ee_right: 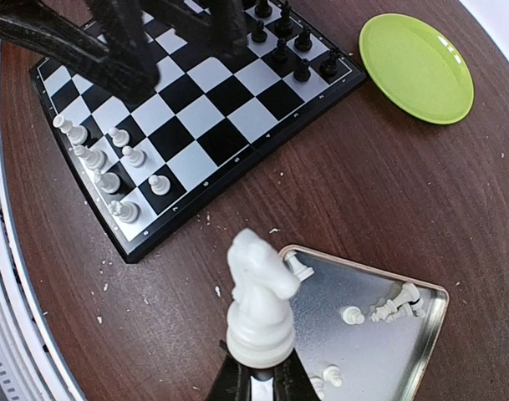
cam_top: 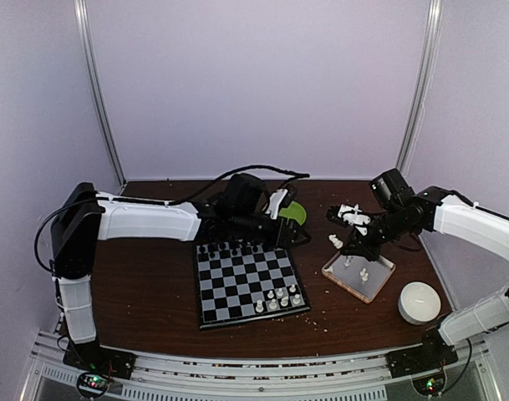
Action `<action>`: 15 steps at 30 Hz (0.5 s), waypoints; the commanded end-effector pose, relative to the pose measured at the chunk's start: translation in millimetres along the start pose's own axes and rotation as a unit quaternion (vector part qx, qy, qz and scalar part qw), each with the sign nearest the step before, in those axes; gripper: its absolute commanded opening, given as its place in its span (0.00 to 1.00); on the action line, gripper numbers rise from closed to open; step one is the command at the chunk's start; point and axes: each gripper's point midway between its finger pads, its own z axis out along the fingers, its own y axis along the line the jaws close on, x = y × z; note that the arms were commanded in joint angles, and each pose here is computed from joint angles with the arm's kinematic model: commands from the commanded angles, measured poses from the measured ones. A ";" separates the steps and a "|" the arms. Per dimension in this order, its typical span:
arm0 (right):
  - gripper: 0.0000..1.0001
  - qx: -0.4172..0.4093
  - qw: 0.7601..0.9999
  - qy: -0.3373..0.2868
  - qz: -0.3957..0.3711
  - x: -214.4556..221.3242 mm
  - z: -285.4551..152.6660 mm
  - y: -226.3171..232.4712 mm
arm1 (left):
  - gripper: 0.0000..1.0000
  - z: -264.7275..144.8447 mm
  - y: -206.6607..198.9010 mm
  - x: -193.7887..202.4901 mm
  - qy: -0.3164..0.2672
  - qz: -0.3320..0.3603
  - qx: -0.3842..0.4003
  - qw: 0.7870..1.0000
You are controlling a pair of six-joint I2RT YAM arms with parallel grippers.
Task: Set up the chess pieces on the board
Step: Pick up the knight from the chess pile.
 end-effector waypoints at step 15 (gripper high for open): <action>0.04 -0.010 1.000 -0.015 0.004 -4.4 0.3 3.4 | 0.51 39.5 -50.8 -47.3 -0.046 -0.037 0.141 0.988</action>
